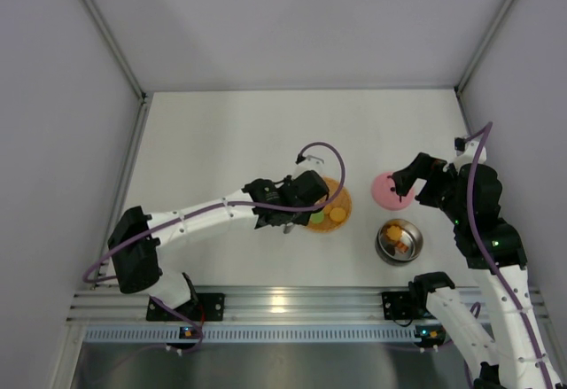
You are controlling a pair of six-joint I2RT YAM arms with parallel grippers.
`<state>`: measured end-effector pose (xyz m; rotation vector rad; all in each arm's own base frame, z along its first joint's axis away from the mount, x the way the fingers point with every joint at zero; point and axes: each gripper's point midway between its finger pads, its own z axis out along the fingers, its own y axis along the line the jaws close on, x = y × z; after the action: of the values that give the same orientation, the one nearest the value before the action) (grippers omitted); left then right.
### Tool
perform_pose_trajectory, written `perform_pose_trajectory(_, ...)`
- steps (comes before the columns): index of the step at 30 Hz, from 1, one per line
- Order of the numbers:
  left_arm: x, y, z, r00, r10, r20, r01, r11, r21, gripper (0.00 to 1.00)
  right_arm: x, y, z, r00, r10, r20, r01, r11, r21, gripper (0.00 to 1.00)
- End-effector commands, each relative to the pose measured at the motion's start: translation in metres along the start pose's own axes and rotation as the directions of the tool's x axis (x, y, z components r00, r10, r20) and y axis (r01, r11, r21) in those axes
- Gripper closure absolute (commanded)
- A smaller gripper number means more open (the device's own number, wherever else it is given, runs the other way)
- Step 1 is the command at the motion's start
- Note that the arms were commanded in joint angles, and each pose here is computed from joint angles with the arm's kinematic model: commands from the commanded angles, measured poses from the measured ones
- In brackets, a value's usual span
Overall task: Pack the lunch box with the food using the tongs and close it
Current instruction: Pick up the fake food from the plate, then place the fake food in the packing box.
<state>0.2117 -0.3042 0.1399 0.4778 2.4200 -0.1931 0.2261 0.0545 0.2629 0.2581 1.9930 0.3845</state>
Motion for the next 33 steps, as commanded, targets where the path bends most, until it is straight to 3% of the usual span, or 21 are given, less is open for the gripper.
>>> perform_pose_trajectory(1, -0.043, -0.009, -0.029, 0.99, -0.038, 0.134, 0.032, 0.998, 0.052, 0.68, -0.003, -0.005, -0.004, 1.0, -0.003, 0.011, 0.002, 1.0, 0.023, 0.0)
perform_pose_trajectory(9, -0.048, -0.043, -0.05, 0.986, 0.016, 0.166, -0.036, 0.992, 0.121, 0.68, -0.003, -0.006, -0.004, 1.0, -0.004, 0.011, 0.004, 1.0, 0.026, 0.0)
perform_pose_trajectory(19, -0.034, -0.126, -0.085, 0.962, 0.156, 0.222, -0.21, 0.947, 0.244, 0.67, -0.002, -0.005, -0.004, 1.0, 0.0, 0.007, 0.0, 1.0, 0.025, 0.01)
perform_pose_trajectory(33, 0.0, -0.188, -0.085, 0.94, 0.281, 0.191, -0.333, 0.877, 0.346, 0.66, -0.004, -0.006, -0.005, 1.0, -0.006, 0.01, 0.005, 1.0, 0.028, 0.01)
